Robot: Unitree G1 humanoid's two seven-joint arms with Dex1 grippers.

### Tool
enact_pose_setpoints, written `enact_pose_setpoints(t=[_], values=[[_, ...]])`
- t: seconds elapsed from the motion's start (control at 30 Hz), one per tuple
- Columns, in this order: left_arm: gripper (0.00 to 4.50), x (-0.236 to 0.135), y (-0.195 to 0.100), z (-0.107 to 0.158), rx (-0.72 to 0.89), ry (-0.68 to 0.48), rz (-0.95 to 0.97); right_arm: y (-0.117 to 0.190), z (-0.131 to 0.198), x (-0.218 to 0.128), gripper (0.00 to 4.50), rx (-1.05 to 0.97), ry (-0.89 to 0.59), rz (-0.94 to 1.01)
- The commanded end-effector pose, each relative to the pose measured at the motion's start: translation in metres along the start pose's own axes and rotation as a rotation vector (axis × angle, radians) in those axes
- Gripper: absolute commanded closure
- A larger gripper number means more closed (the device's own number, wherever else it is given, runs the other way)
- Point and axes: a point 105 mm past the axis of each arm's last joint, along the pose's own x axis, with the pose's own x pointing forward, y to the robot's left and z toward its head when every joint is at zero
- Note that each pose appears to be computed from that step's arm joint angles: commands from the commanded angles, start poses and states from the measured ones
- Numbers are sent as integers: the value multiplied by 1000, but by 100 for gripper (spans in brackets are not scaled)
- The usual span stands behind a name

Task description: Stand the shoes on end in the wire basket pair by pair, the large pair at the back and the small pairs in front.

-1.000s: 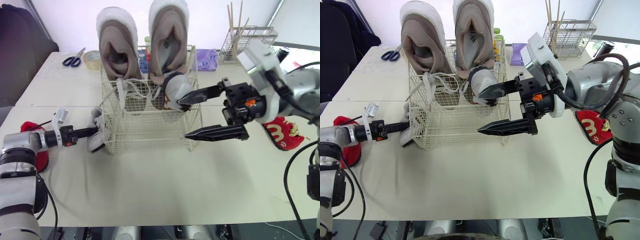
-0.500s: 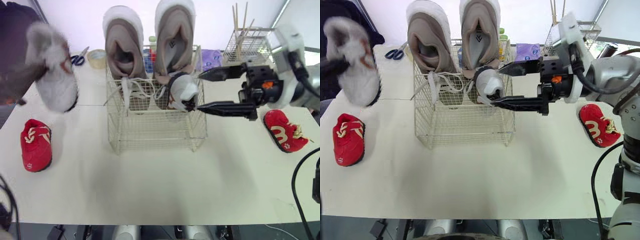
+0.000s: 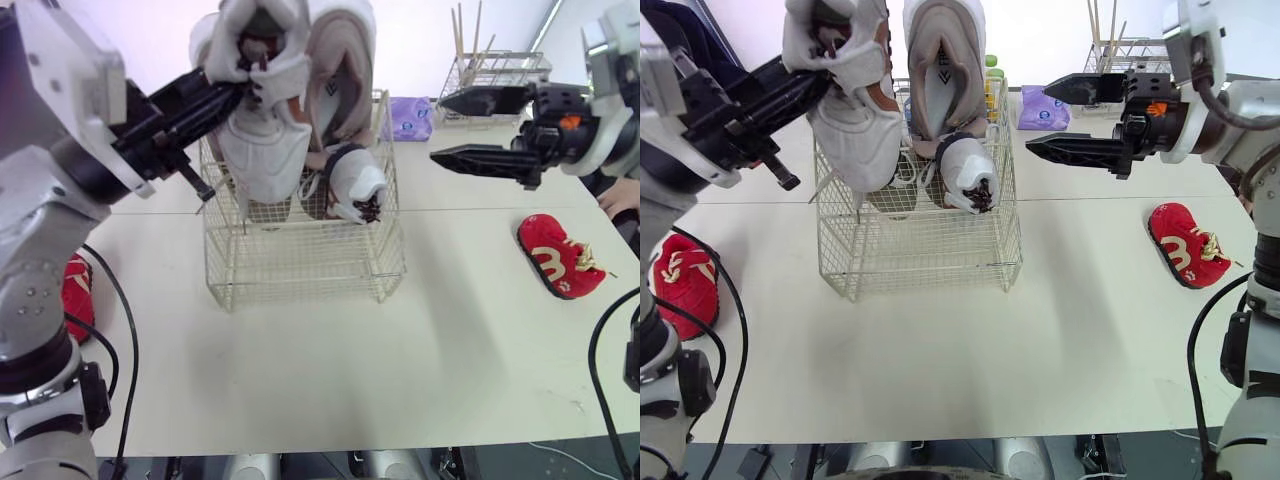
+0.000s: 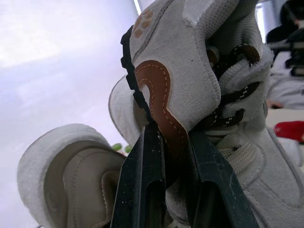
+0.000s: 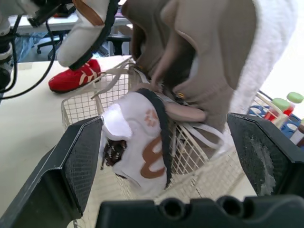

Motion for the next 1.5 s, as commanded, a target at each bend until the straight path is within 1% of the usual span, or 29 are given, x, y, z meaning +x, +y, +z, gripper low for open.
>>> enact_pose_setpoints(t=[0.03, 0.07, 0.17, 0.27, 0.43, 0.47, 0.57, 0.73, 0.93, 1.07, 1.2, 1.3, 1.5], values=[[438, -2, 0, 10, 94, -64, 83, 0, 14, 0, 0, -66, -24, 8], [438, -4, -3, 3, 128, -43, 88, -1, 15, -1, 0, -65, -28, 7], [438, -9, -13, -18, 134, -4, 81, -1, 15, -4, 0, -51, -35, 10], [438, -14, -17, -31, 148, 12, 89, 11, 9, -4, 0, 17, -2, 40], [438, -11, -13, -41, 180, -6, 122, 51, -6, -3, 0, 168, 114, 149], [438, -10, -12, -43, 190, -11, 123, 55, -9, -4, 0, 170, 140, 145], [438, -6, -6, -45, 203, -32, 134, 62, -10, -6, 0, 209, 150, 124], [438, 2, -9, -50, 218, -61, 123, 73, -14, -4, 0, 256, 172, 94], [438, 10, -12, -60, 213, -88, 124, 79, -14, -4, 0, 279, 174, 53], [438, 9, -20, -69, 225, -88, 106, 78, -11, -5, 0, 276, 167, 30], [438, 1, -29, -86, 238, -64, 110, 77, -8, -2, 0, 266, 158, 25], [438, -10, -29, -99, 220, -20, 138, 75, -6, -1, 0, 264, 153, 21], [438, -20, -30, -108, 210, 20, 148, 72, -5, 3, 0, 260, 133, 29]])
